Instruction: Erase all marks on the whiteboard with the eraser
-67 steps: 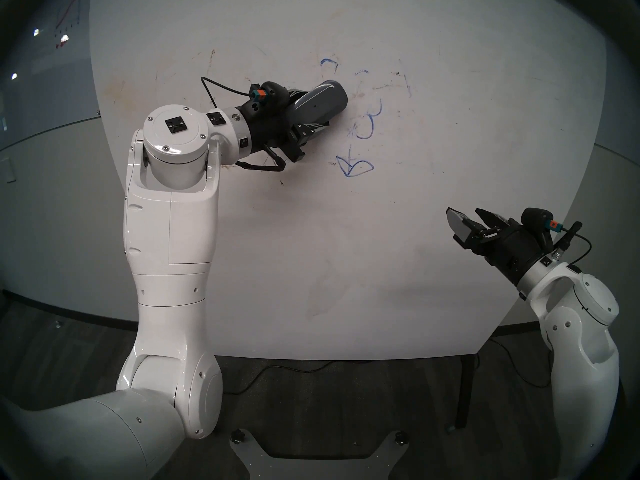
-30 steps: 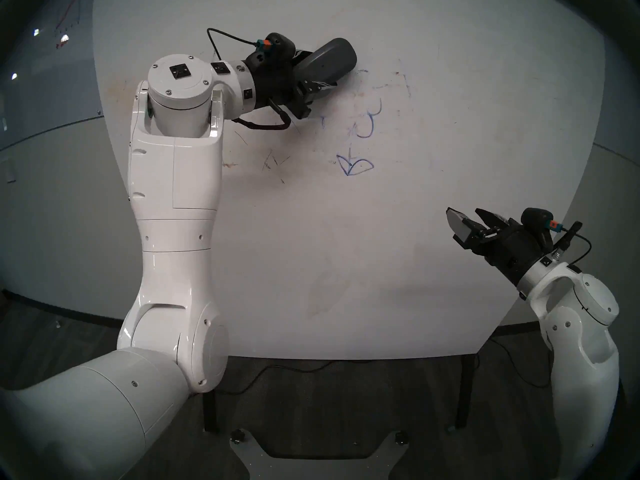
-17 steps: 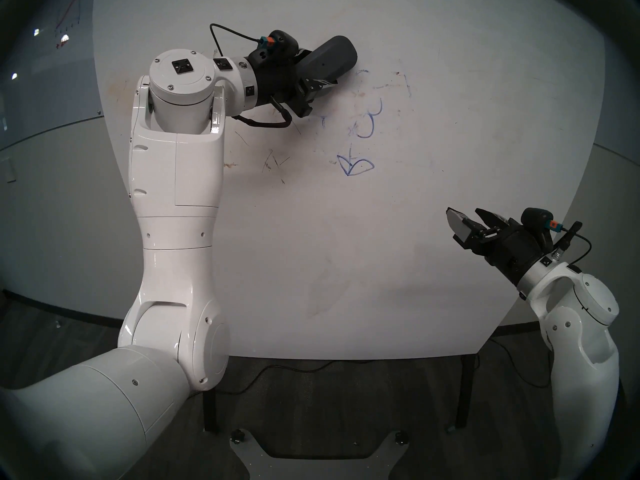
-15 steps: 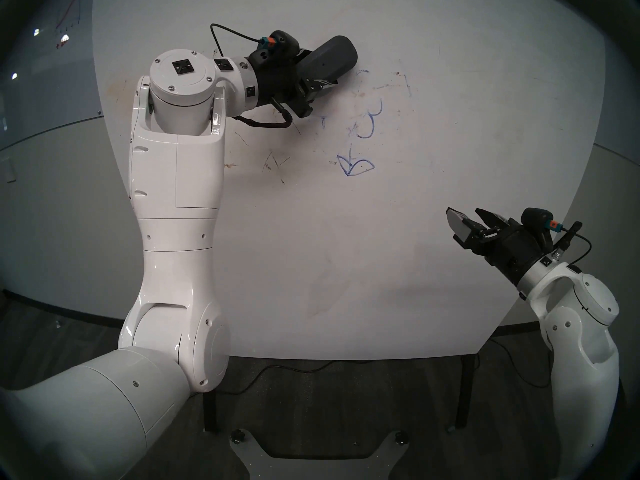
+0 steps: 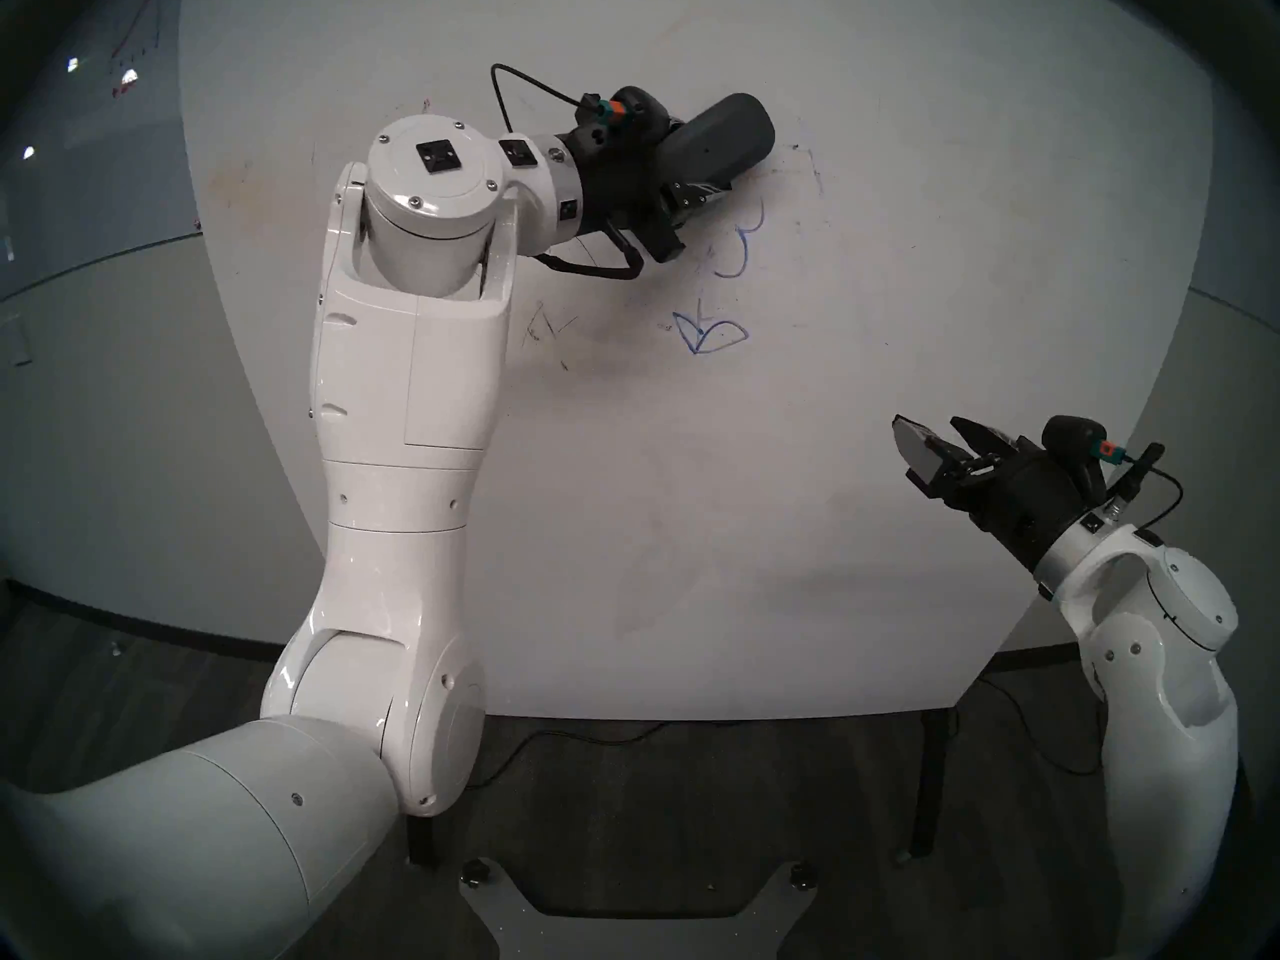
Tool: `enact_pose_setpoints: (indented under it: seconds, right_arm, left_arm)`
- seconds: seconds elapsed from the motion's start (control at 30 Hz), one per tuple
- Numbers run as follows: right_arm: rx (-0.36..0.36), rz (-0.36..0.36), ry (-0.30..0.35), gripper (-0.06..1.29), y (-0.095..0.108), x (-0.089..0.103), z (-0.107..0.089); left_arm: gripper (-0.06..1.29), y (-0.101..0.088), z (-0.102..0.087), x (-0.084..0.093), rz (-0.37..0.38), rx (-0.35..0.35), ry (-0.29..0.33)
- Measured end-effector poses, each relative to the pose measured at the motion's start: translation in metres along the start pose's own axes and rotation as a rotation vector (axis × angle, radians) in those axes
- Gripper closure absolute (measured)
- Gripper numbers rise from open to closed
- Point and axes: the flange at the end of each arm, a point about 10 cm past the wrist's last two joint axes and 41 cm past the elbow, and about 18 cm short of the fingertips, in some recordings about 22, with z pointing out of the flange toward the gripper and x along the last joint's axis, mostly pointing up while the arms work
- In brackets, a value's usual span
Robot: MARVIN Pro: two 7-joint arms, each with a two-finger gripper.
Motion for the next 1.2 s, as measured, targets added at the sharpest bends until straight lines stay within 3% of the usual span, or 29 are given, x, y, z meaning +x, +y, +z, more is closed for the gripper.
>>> enact_pose_setpoints:
  seconds: [0.5,1.2]
  right_arm:
    - [0.0,0.0,0.0,0.0,0.0,0.0,0.0]
    - [0.0,0.0,0.0,0.0,0.0,0.0,0.0]
  left_arm:
    - [0.62,0.025,0.016,-0.012,-0.034,-0.044,-0.02]
    - [0.65,0.015,0.026,-0.016,0.001,-0.045,-0.031]
